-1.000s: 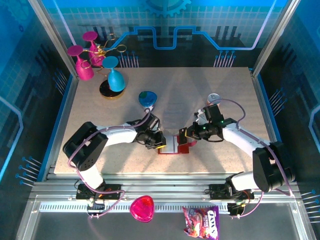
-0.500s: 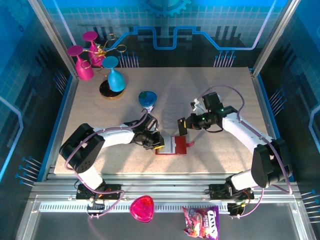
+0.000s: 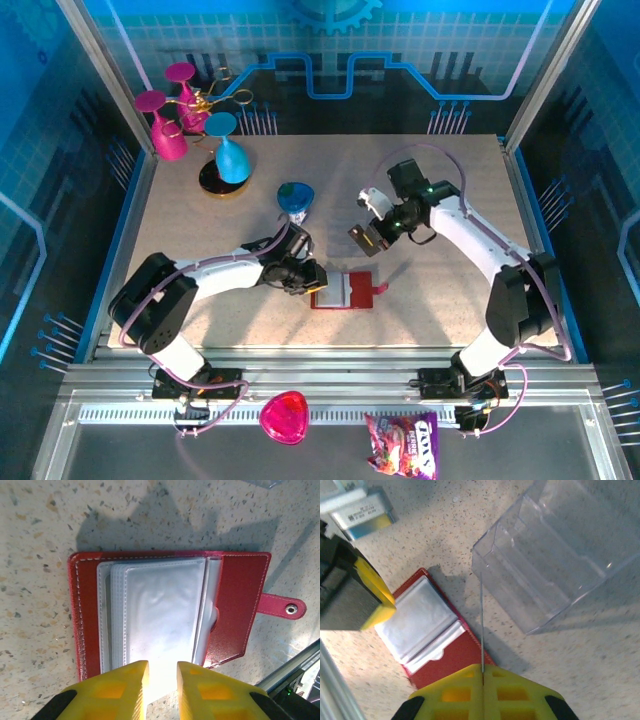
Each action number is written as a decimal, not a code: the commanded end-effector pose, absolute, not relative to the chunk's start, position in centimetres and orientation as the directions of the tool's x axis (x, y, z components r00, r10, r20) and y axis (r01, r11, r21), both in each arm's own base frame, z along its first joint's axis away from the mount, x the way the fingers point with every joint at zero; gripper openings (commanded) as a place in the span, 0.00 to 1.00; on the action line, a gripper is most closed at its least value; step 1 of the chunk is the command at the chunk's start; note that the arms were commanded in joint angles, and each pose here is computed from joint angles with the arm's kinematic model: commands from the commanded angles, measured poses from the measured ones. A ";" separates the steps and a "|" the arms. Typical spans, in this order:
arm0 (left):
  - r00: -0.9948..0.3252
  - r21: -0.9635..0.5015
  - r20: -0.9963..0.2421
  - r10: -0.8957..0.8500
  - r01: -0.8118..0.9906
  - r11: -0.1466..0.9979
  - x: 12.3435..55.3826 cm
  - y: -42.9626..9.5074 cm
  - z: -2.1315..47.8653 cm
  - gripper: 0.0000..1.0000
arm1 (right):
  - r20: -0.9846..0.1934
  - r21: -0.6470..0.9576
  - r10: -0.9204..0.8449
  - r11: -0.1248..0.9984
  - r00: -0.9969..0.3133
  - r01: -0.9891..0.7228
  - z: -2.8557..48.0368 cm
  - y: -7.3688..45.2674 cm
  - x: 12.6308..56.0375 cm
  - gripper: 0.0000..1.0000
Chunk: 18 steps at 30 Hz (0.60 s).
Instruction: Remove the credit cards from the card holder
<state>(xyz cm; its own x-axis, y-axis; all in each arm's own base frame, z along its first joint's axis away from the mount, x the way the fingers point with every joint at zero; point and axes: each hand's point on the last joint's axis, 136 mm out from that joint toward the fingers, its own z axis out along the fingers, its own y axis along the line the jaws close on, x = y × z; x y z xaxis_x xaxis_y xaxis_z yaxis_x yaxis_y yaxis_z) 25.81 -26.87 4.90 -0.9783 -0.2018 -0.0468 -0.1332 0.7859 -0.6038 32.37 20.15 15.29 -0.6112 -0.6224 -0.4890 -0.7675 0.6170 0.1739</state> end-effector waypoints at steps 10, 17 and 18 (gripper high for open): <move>-0.962 -0.629 -0.102 -0.251 -0.133 0.766 26.0 -24.9 6.2 0.22 | -0.408 0.018 -0.873 0.287 -0.269 -0.958 16.3 21.5 33.9 0.00; -0.953 -0.635 -0.120 -0.278 -0.141 0.759 26.1 -23.9 7.0 0.22 | -0.390 0.018 -0.904 0.181 -0.174 -0.983 16.3 22.7 34.6 0.00; -0.952 -0.636 -0.122 -0.280 -0.142 0.759 26.1 -23.9 7.0 0.22 | -0.390 0.015 -0.907 0.165 -0.158 -0.986 16.2 22.9 34.6 0.00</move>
